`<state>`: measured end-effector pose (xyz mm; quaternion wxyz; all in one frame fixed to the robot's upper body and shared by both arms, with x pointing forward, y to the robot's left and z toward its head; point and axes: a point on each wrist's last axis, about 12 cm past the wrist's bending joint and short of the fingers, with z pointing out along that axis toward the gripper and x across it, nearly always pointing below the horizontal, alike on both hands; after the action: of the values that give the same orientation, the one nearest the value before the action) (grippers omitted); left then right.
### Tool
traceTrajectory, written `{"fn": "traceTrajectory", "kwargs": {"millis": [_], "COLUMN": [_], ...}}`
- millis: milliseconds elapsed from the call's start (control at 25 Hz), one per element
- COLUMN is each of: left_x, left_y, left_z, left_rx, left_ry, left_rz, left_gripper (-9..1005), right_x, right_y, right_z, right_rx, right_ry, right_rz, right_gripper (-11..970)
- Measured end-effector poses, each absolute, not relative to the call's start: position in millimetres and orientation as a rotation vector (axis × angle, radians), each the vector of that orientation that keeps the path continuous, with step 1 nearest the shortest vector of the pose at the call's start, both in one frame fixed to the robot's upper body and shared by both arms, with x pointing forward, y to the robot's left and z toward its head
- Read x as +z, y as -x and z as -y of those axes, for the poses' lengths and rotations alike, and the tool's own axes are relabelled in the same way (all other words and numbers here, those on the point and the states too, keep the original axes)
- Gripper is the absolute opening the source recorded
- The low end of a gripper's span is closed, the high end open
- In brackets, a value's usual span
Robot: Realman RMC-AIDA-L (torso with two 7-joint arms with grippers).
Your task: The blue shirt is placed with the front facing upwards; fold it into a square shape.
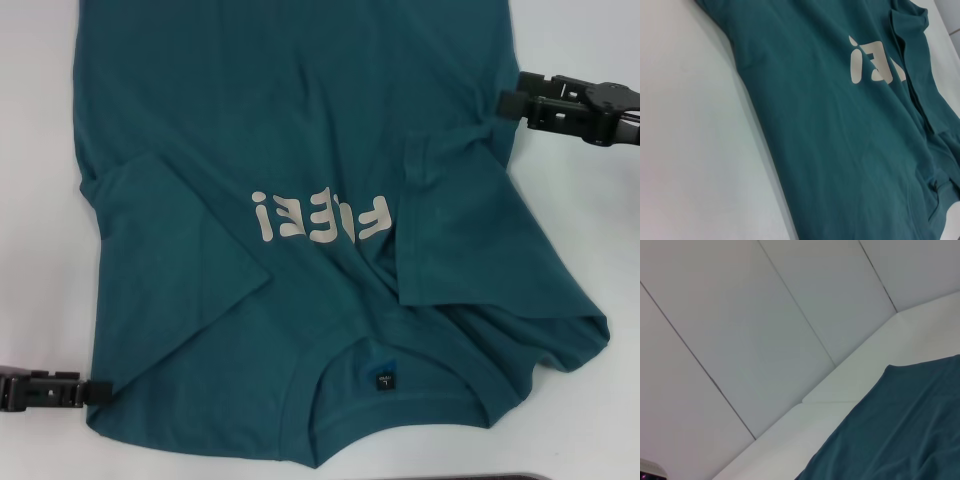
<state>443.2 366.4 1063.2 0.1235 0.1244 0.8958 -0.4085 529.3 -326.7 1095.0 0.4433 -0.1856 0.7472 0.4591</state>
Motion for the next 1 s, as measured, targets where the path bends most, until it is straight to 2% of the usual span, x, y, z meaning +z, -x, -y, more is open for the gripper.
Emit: {"fn": "traceTrajectory", "kwargs": {"millis": [1000], "left_x": [1059.2], "left_y": [-445.7], "left_z": [-357.6], "left_rx": [-1.224], "left_ry": [-0.412], "left_rz": [-2.668], "left_gripper": [899], "right_x": [1096.8], "right_y": [-531.5], "right_z": [327.6], "right_rx": [1.129], "right_ry": [0.463], "right_rz": [-1.851], "right_gripper": [916]}}
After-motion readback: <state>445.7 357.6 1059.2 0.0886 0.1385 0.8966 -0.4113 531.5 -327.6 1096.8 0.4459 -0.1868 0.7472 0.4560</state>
